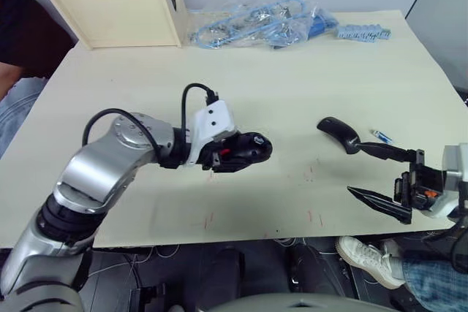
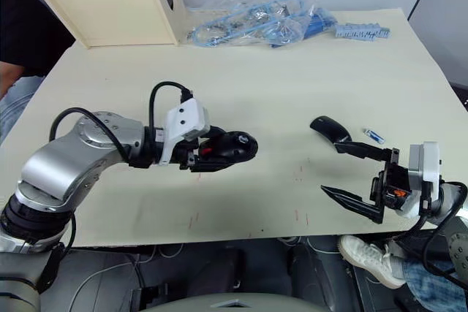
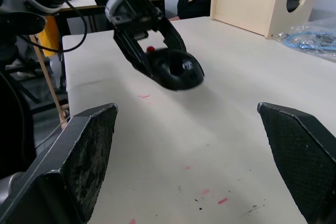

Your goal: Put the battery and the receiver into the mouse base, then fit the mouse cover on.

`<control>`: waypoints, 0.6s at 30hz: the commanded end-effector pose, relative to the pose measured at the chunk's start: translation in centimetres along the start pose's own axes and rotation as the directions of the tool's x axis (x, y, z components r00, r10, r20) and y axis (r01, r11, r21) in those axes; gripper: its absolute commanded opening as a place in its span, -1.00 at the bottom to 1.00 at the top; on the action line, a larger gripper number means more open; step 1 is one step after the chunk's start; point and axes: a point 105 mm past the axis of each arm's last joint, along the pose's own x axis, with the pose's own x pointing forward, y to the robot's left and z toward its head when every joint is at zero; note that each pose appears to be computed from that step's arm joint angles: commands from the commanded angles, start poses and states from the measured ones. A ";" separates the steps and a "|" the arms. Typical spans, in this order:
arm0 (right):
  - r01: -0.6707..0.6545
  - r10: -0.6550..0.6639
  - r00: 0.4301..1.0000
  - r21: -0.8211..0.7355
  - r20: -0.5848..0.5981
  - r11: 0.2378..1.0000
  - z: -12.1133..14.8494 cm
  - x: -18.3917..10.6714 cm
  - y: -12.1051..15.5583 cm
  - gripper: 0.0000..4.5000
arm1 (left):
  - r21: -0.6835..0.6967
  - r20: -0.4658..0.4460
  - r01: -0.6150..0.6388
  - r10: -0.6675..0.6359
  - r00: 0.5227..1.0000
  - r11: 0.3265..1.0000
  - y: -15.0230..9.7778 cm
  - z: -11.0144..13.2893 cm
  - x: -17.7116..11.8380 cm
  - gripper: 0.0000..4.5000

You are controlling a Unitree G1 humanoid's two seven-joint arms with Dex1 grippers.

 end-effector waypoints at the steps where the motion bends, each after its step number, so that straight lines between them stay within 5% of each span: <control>1: -0.002 0.002 1.000 -0.028 -0.001 1.000 1.2 -0.3 0.5 1.00 | 0.027 0.004 -0.007 0.006 1.000 1.000 0.0 -0.1 0.6 0.31; 18: 0.054 -0.056 0.996 -0.020 -0.071 0.998 1.2 -1.8 0.9 1.00 | 0.074 0.019 0.044 -0.046 0.999 0.996 -1.1 0.4 5.4 0.31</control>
